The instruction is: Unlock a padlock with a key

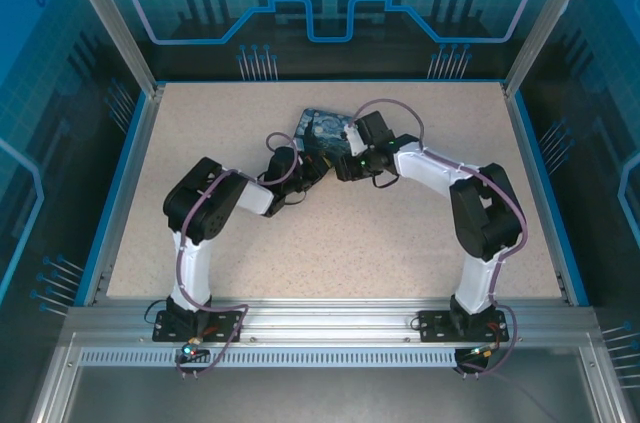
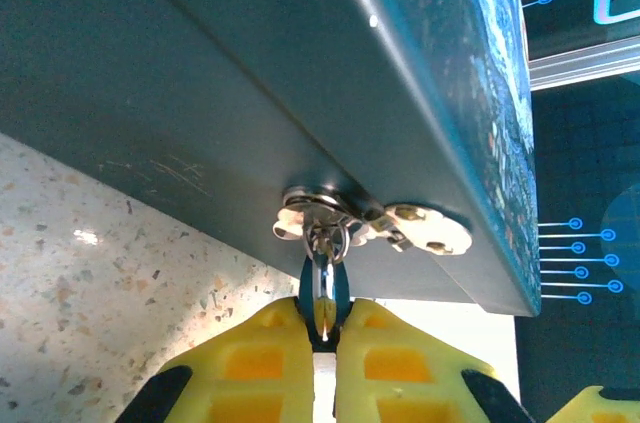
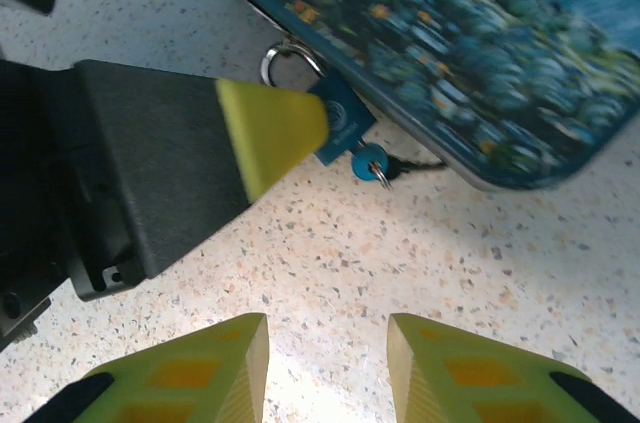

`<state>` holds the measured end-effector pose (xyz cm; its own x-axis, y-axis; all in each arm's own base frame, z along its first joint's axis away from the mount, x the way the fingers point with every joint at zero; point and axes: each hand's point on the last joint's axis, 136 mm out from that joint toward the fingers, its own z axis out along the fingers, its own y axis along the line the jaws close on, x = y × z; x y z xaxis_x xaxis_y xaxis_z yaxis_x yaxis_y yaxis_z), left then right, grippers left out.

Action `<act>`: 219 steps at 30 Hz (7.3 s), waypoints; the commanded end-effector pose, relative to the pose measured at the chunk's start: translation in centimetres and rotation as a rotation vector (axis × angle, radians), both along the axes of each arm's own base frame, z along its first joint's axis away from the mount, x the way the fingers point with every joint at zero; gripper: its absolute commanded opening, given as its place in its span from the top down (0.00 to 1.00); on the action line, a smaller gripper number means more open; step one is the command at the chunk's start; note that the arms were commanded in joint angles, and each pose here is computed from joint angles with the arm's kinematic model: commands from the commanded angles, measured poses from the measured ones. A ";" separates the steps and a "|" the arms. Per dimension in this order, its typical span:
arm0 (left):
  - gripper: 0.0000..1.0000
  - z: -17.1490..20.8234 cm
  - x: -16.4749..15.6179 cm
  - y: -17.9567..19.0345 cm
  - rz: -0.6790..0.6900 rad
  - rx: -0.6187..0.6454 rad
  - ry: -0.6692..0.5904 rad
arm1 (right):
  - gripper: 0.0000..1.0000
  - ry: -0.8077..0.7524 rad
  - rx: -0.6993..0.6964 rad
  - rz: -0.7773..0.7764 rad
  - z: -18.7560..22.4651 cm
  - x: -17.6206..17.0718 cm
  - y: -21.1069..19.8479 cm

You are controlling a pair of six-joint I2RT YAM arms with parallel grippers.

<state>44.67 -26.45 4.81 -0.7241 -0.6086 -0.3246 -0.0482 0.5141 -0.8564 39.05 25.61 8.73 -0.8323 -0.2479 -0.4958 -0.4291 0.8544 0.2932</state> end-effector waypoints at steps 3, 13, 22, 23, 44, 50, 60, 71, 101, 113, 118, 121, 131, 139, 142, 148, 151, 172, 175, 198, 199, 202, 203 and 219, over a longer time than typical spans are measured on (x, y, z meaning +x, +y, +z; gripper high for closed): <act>1.00 1.8 0.1 -0.6 -0.022 -0.040 0.054 | 0.60 -0.110 -0.067 0.103 0.8 1.6 1.3; 1.00 2.3 0.2 -1.0 -0.028 -0.125 0.143 | 0.60 -0.141 -0.166 0.162 -1.8 2.2 1.1; 1.00 3.1 0.3 -1.6 -0.055 -0.152 0.186 | 0.62 -0.162 -0.255 0.172 -3.2 2.7 1.1; 1.00 3.2 0.4 -1.6 -0.055 -0.160 0.191 | 0.62 -0.168 -0.267 0.170 -3.3 2.8 1.2; 1.00 3.9 0.1 -2.2 -0.061 -0.238 0.230 | 0.76 -0.262 -0.418 0.009 -3.8 5.1 0.8; 1.00 3.6 0.0 -2.2 -0.060 -0.246 0.238 | 0.92 -0.233 -0.320 0.021 -2.6 5.2 2.3; 1.00 3.3 -0.1 -1.9 -0.049 -0.250 0.232 | 1.00 -0.010 0.067 0.030 -0.6 4.0 3.6; 1.00 2.8 -0.2 -1.7 -0.041 -0.249 0.226 | 1.00 0.232 0.460 0.030 1.7 2.7 5.1; 0.46 9.3 0.2 4.3 -0.031 0.160 0.017 | 0.47 0.093 0.378 -0.376 2.1 2.7 -1.6; 0.43 11.8 8.1 7.8 -0.062 0.382 0.000 | 0.41 0.057 0.365 -0.436 -2.9 5.1 2.2; 0.42 10.9 9.9 8.0 -0.109 0.459 0.011 | 0.41 0.005 0.323 -0.470 -3.9 5.8 2.9; 0.41 10.1 10.6 8.1 -0.126 0.473 0.021 | 0.41 -0.014 0.300 -0.479 -4.4 6.5 3.1; 0.41 7.8 11.9 7.1 -0.175 0.463 0.052 | 0.42 -0.003 0.268 -0.481 -6.6 7.5 4.0; 0.41 6.8 12.1 6.9 -0.186 0.462 0.069 | 0.54 -0.013 0.316 -0.469 -6.8 7.7 4.5; 0.41 6.6 12.2 6.9 -0.187 0.457 0.072 | 0.63 -0.014 0.329 -0.473 -6.8 7.6 4.4; 0.41 6.7 12.2 6.6 -0.188 0.447 0.068 | 0.67 -0.002 0.334 -0.472 -7.1 7.4 4.3; 0.40 6.7 12.1 6.4 -0.193 0.447 0.067 | 0.75 0.004 0.336 -0.472 -7.2 7.3 4.3; 0.43 2.2 9.1 5.5 -0.221 0.552 0.174 | 1.00 -0.041 0.458 -0.567 -4.0 7.1 0.6; 0.43 1.6 8.7 5.5 -0.225 0.553 0.188 | 1.00 -0.044 0.482 -0.591 -3.4 7.1 -0.6; 0.43 1.2 8.2 4.8 -0.241 0.522 0.190 | 0.53 0.001 0.457 -0.519 -4.8 7.5 2.6; 0.43 1.2 8.2 4.7 -0.244 0.520 0.190 | 0.53 0.006 0.455 -0.521 -4.9 7.4 2.7; 0.44 1.3 8.1 4.5 -0.248 0.516 0.189 | 0.53 0.012 0.428 -0.527 -5.6 7.0 2.8; 0.44 1.3 8.1 4.5 -0.248 0.516 0.188 | 0.54 0.013 0.425 -0.524 -5.7 7.0 2.9; 0.44 1.1 7.5 3.8 -0.266 0.504 0.195 | 0.64 0.019 0.462 -0.475 -7.7 7.6 5.5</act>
